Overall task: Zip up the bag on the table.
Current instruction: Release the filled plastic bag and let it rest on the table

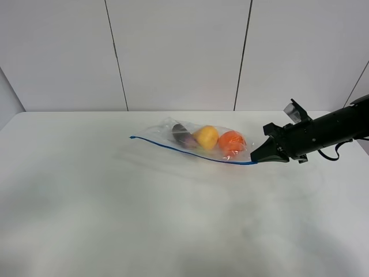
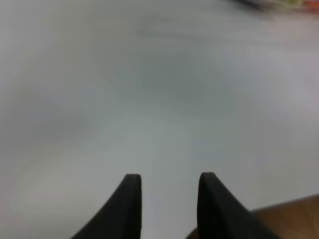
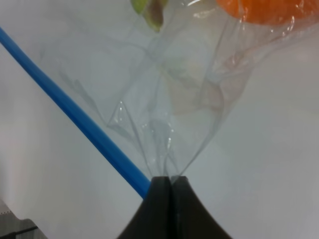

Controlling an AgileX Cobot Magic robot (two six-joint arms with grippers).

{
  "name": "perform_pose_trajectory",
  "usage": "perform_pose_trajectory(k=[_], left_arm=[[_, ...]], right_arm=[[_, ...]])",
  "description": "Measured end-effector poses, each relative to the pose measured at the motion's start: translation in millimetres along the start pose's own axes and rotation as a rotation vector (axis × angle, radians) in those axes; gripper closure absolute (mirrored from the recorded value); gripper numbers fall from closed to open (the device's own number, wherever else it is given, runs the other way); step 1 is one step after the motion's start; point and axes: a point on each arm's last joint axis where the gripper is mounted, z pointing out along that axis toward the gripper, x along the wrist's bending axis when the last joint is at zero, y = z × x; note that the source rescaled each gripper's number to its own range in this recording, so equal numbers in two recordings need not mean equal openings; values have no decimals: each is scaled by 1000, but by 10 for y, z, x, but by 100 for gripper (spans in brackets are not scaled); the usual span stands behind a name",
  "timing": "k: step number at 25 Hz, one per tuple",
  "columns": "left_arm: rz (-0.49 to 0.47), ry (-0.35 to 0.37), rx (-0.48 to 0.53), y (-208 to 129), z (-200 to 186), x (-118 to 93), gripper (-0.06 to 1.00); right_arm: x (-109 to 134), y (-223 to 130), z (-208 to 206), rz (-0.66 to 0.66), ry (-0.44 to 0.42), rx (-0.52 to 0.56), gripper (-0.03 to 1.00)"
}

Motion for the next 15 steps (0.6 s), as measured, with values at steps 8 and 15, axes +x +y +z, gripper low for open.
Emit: perform_pose_trajectory(k=[8,15], left_arm=[[10,5,-51,-72,-74,-20,56],[10,5,-51,-72,-74,-20,56]], right_arm=[[-2,-2,0,-2,-3,2,97],[-2,-2,0,-2,-3,2,97]])
